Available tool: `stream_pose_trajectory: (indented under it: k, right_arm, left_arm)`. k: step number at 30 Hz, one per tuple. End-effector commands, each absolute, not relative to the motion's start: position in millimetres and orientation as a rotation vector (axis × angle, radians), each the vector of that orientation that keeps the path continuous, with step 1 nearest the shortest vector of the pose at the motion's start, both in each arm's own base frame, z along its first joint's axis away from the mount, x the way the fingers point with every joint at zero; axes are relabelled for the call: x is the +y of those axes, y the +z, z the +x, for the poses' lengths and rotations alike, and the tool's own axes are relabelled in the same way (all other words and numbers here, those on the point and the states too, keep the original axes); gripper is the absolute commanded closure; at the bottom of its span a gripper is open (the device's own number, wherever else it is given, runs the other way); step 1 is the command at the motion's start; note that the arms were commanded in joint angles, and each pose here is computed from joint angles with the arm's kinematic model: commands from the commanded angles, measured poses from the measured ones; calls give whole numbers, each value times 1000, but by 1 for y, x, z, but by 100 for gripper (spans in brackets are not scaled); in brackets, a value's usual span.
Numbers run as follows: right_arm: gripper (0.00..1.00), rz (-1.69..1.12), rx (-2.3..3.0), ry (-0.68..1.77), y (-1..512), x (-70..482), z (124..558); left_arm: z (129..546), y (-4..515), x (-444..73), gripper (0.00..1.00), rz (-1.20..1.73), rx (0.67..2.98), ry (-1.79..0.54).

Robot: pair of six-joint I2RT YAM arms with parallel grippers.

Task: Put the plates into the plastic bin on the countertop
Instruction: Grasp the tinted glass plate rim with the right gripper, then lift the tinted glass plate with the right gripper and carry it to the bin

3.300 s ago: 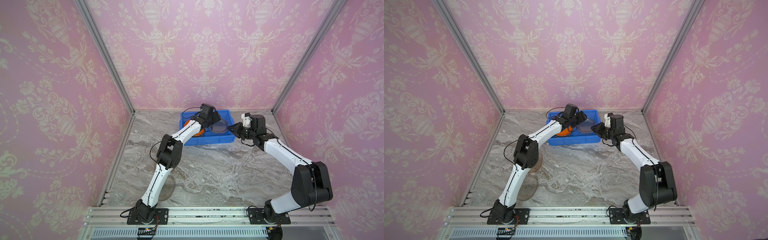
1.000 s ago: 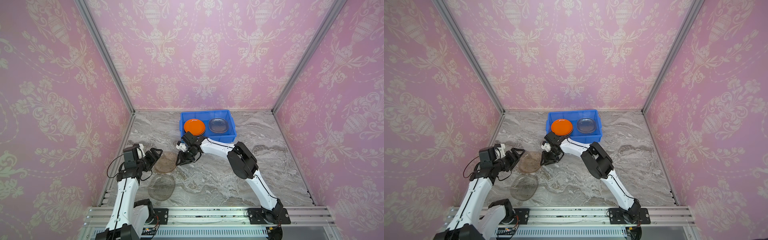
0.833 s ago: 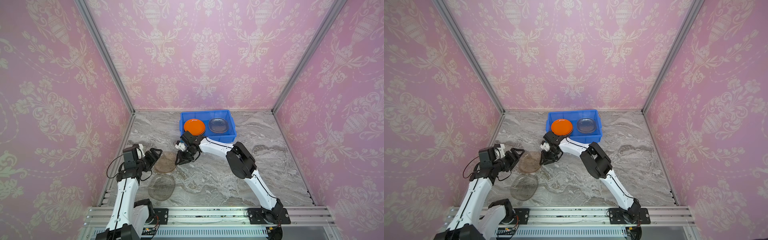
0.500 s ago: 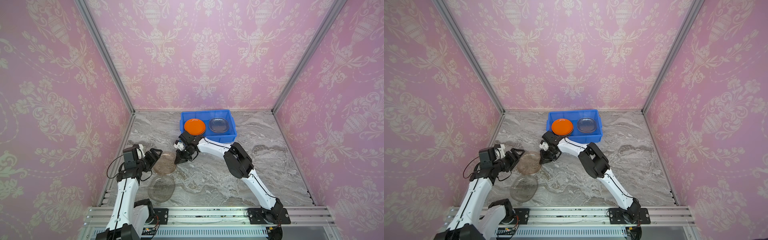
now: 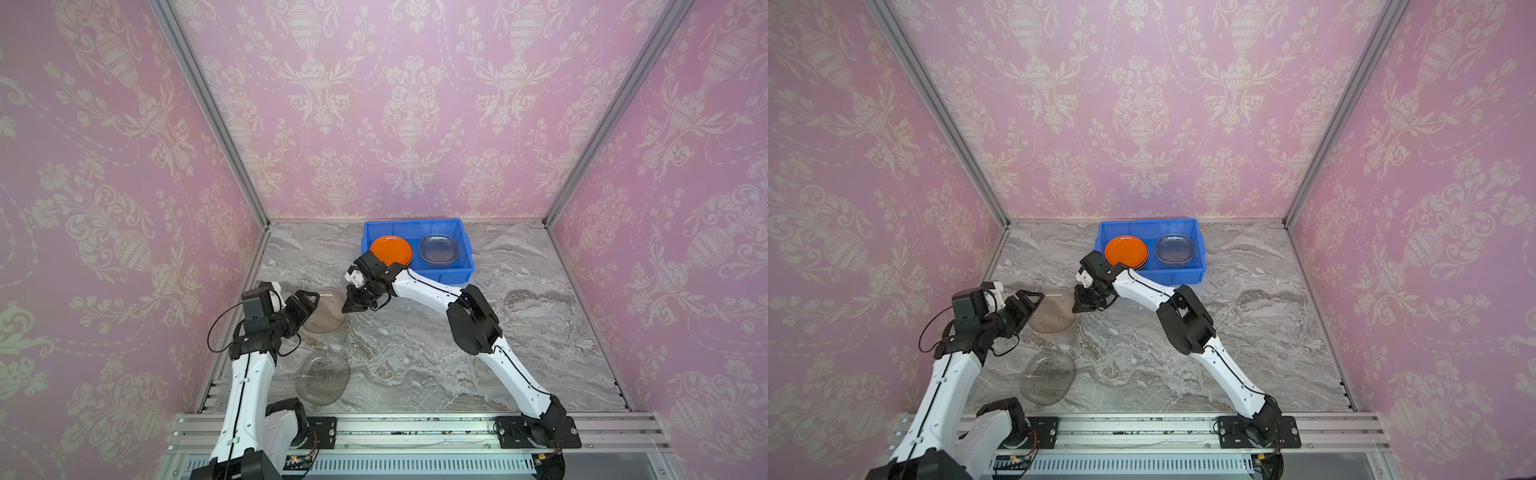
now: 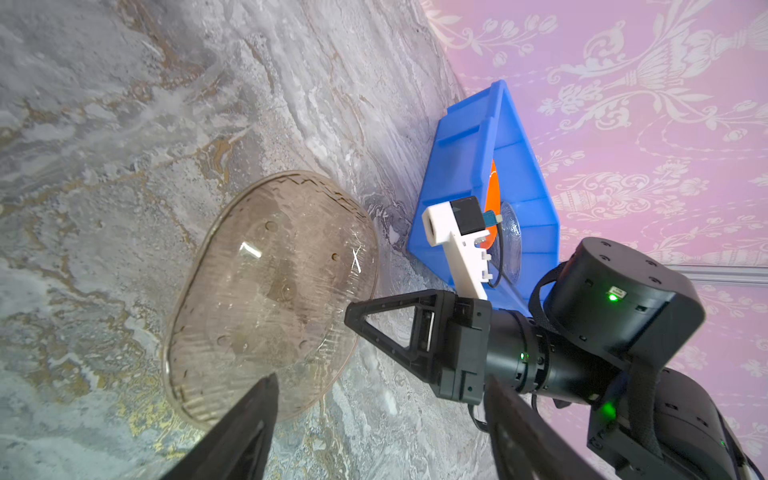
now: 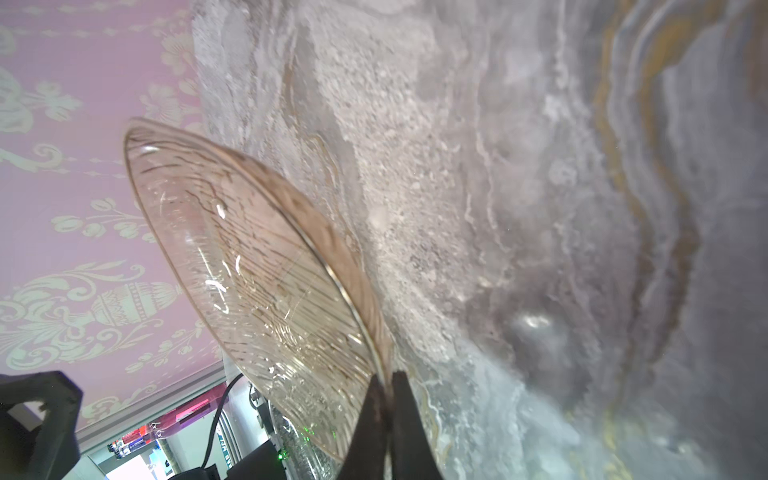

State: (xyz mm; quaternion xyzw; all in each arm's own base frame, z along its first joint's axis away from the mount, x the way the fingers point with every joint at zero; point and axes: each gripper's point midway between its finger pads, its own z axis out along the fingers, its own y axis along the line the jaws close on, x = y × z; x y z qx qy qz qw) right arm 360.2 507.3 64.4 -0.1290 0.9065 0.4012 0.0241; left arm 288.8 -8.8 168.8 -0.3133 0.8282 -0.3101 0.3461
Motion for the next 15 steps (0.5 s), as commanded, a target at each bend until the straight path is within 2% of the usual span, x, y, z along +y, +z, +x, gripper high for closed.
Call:
stream_pose_trajectory:
  k: [1, 8, 15]
  right_arm:
    - [100, -364, 2746, 1232, 93, 504, 375]
    - [100, -335, 2661, 1205, 137, 476, 390]
    - [100, -342, 2594, 1158, 176, 445, 394]
  left_arm:
    - [292, 188, 6, 20, -766, 2145, -676]
    - [294, 214, 13, 24, -707, 2131, -597]
    - [303, 214, 12, 34, -681, 2123, -622]
